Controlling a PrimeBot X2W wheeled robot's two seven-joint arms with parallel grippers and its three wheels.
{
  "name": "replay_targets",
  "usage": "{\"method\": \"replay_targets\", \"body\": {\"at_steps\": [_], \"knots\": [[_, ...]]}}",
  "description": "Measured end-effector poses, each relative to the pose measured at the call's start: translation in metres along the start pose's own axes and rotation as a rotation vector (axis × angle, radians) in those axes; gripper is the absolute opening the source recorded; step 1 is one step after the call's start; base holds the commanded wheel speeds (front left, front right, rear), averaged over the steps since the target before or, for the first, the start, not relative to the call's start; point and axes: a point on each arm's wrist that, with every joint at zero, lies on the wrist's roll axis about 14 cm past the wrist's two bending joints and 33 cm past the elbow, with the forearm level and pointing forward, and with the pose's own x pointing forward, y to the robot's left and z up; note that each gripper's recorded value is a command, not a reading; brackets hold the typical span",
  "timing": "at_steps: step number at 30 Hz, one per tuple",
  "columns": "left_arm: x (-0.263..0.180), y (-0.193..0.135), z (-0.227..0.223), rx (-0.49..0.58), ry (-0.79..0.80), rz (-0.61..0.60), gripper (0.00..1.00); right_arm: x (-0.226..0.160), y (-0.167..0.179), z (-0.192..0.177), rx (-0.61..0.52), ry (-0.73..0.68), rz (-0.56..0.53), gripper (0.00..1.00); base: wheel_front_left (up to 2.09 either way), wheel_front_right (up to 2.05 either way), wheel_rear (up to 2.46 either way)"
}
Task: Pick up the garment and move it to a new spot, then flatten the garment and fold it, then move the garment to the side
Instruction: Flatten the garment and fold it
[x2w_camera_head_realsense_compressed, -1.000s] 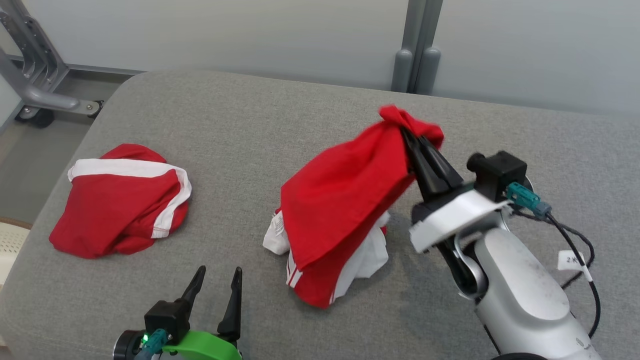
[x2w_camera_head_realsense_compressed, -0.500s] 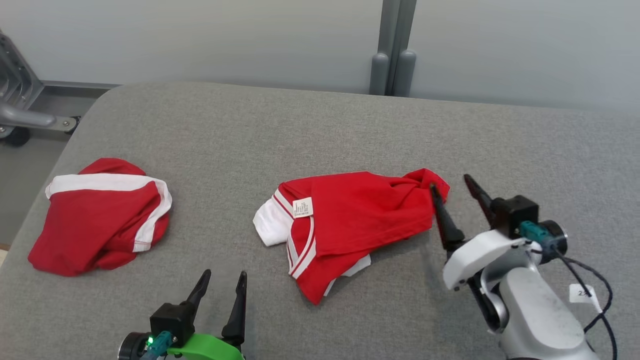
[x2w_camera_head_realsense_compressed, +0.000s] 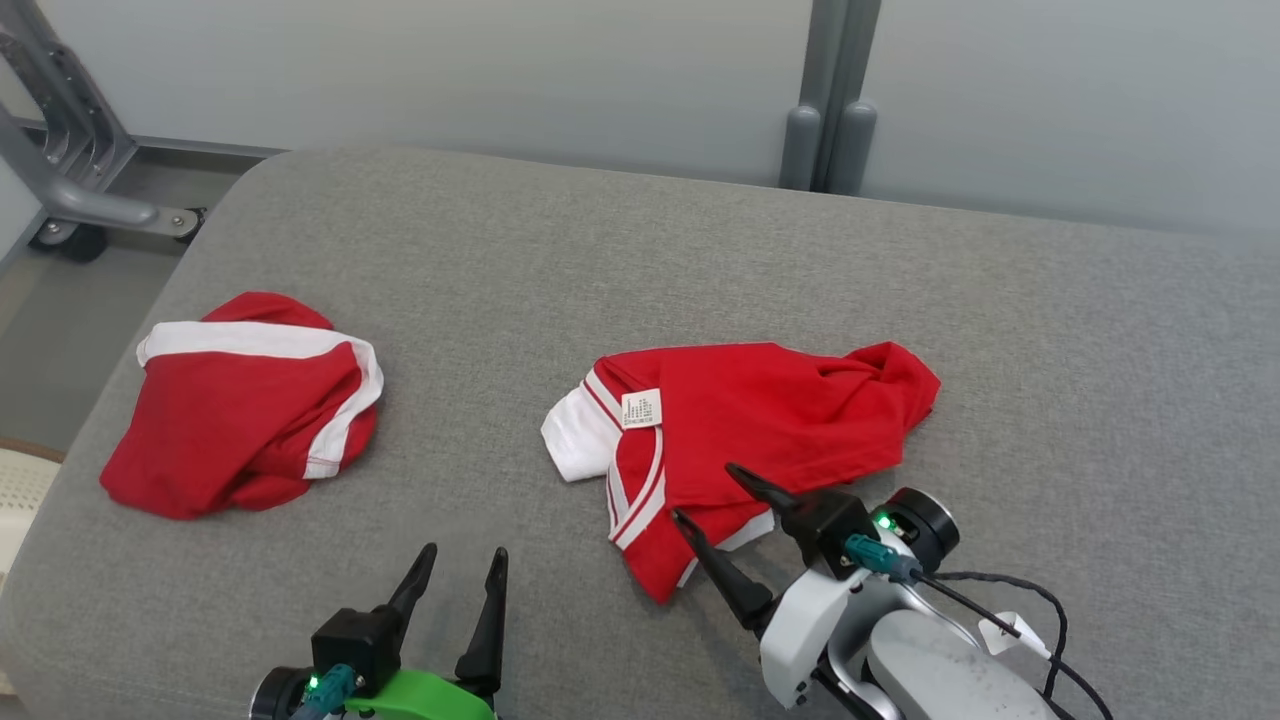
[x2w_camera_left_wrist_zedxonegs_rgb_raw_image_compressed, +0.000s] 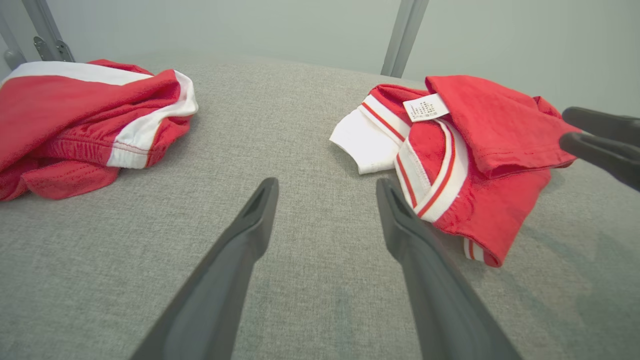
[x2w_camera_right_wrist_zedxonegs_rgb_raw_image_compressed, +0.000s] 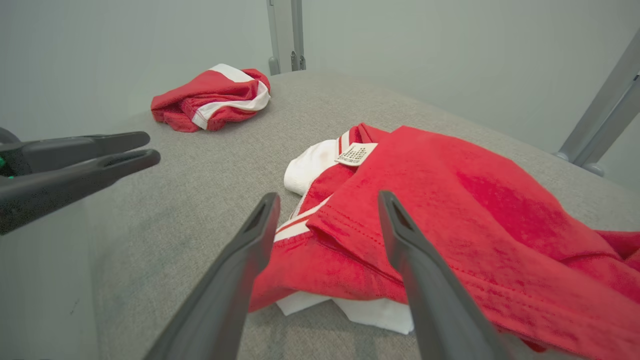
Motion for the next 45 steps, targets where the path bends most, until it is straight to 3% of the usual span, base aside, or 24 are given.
{"method": "replay_targets", "body": {"at_steps": [9, 17, 18, 19, 20, 25, 31, 35, 38, 42, 44, 45], "knots": [[-0.011, 0.021, -0.003, -0.009, 0.008, 0.077, 1.00, 0.015, 0.000, -0.024, -0.086, 0.089, 0.054, 1.00, 0.00, 0.00, 0.00], [-0.010, 0.021, -0.009, -0.021, 0.027, 0.079, 1.00, 0.022, -0.008, -0.037, -0.132, 0.137, 0.055, 0.98, 0.00, 0.00, 0.00], [-0.010, 0.021, -0.009, -0.023, 0.029, 0.078, 1.00, 0.023, -0.010, -0.038, -0.133, 0.141, 0.050, 0.71, 0.00, 0.00, 0.00], [-0.009, 0.020, -0.010, -0.023, 0.031, 0.077, 1.00, 0.024, -0.012, -0.040, -0.133, 0.147, 0.045, 0.31, 0.00, 0.00, 0.00], [-0.009, 0.020, -0.009, -0.025, 0.031, 0.077, 1.00, 0.025, -0.014, -0.040, -0.131, 0.150, 0.040, 0.00, 0.00, 0.00, 0.00], [-0.008, 0.023, -0.009, -0.028, 0.030, 0.088, 1.00, 0.032, -0.026, -0.032, -0.111, 0.123, 0.003, 0.00, 0.00, 0.00, 0.00], [-0.007, 0.026, -0.011, -0.036, 0.038, 0.097, 1.00, 0.037, -0.064, -0.012, -0.131, 0.069, -0.079, 0.00, 0.00, 0.00, 0.00], [-0.004, 0.020, -0.013, -0.045, 0.046, 0.080, 1.00, 0.043, -0.112, 0.025, -0.162, -0.022, -0.179, 0.00, 0.00, 0.00, 0.00], [0.005, 0.013, -0.008, -0.041, 0.036, 0.055, 1.00, 0.046, -0.163, 0.064, -0.256, -0.083, -0.262, 0.00, 0.00, 0.00, 0.00], [0.009, 0.008, -0.005, -0.032, 0.033, 0.035, 1.00, 0.043, -0.233, 0.087, -0.372, -0.037, -0.387, 0.00, 0.00, 0.00, 0.00], [0.007, 0.011, -0.005, -0.029, 0.034, 0.047, 1.00, 0.037, -0.265, 0.089, -0.369, 0.004, -0.463, 1.00, 0.00, 0.00, 0.00], [0.006, 0.012, -0.006, -0.029, 0.036, 0.051, 1.00, 0.035, -0.276, 0.093, -0.371, 0.005, -0.491, 1.00, 0.00, 0.00, 0.00]]}}
